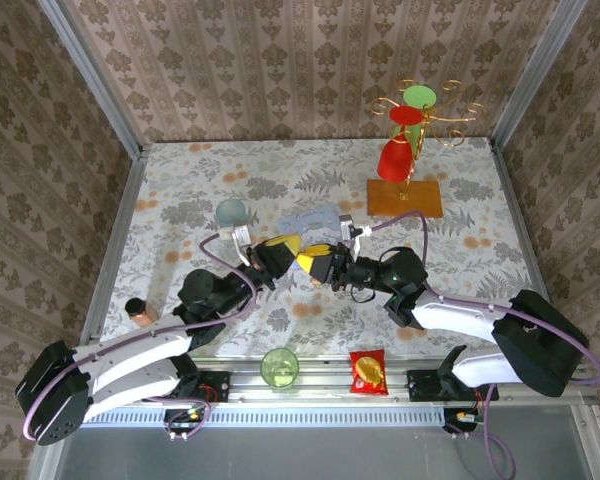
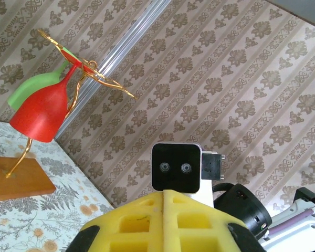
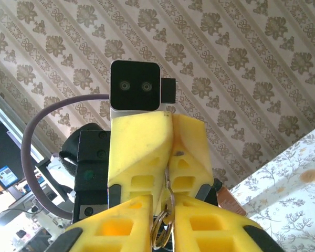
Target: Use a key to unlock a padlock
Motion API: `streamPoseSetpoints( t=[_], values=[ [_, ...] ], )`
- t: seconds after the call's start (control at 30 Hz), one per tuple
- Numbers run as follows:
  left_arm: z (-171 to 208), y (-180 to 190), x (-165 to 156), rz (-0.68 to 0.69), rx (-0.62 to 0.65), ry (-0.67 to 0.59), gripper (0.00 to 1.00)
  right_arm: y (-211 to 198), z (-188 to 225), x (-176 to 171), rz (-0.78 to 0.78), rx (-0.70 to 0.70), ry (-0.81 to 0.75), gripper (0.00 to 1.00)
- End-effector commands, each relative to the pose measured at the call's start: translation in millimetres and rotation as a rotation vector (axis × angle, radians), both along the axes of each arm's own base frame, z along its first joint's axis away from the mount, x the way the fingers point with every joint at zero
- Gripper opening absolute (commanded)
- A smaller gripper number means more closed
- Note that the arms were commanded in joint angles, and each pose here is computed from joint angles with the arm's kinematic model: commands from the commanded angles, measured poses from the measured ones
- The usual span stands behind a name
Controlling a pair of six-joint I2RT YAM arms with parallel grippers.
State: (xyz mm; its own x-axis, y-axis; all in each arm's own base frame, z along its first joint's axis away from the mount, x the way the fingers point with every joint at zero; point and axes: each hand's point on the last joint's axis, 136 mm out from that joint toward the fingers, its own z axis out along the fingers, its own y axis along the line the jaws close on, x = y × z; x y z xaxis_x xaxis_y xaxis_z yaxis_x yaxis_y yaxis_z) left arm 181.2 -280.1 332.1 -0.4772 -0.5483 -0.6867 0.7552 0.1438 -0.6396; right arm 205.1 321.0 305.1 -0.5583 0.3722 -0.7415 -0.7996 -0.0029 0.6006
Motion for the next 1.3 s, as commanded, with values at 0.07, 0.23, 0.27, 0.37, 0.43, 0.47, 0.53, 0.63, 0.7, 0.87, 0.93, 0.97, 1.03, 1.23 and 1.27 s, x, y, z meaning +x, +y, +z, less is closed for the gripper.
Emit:
streamPoseSetpoints(
  t=[0.07,0.23,0.27,0.37,0.43,0.47,0.53,0.63,0.7,0.87,0.93,0.97,1.03,1.23,1.27],
  values=[
    [-5,3,3,0.007,-0.011,0.008,0.00,-6,12,-5,-0.011,0.036,-0.052,0.14],
    [-10,2,5,0.009,-0.010,0.027,0.00,-14,12,-4,-0.038,0.038,-0.058,0.05],
    [-12,2,7,0.015,-0.007,0.035,0.00,-15,12,-4,-0.041,0.038,-0.060,0.01],
    [-18,0,9,0.015,0.017,0.050,0.00,-17,9,-5,-0.043,0.030,-0.063,0.00],
    [-24,-1,12,0.022,0.035,0.062,0.00,-18,3,-4,-0.050,0.022,-0.051,0.00],
    [-26,0,13,0.033,0.039,0.067,0.14,-18,0,-3,-0.053,0.015,-0.043,0.00],
    [-31,5,18,0.066,0.045,0.086,0.50,-19,-10,2,-0.074,-0.004,-0.010,0.00],
    [-45,13,29,0.130,0.109,0.141,1.00,-20,-38,17,-0.126,-0.095,0.084,0.00],
    [-52,17,32,0.173,0.187,0.140,1.00,-23,-63,27,-0.173,-0.192,0.151,0.00],
    [-96,24,43,0.256,0.538,0.223,1.00,-50,-130,48,-0.332,-0.450,0.342,0.00],
    [-114,19,45,0.231,0.632,0.250,1.00,-69,-155,54,-0.387,-0.522,0.422,0.00],
    [-119,13,44,0.206,0.648,0.246,1.00,-75,-162,55,-0.401,-0.537,0.439,0.00],
    [-130,2,45,0.159,0.666,0.254,0.95,-90,-176,54,-0.441,-0.571,0.476,0.00],
    [-178,-35,46,-0.006,0.823,0.344,0.81,-133,-205,48,-0.569,-0.706,0.560,0.00],
    [-185,-40,45,-0.035,0.827,0.360,0.80,-136,-206,46,-0.570,-0.713,0.561,0.00]
  ],
)
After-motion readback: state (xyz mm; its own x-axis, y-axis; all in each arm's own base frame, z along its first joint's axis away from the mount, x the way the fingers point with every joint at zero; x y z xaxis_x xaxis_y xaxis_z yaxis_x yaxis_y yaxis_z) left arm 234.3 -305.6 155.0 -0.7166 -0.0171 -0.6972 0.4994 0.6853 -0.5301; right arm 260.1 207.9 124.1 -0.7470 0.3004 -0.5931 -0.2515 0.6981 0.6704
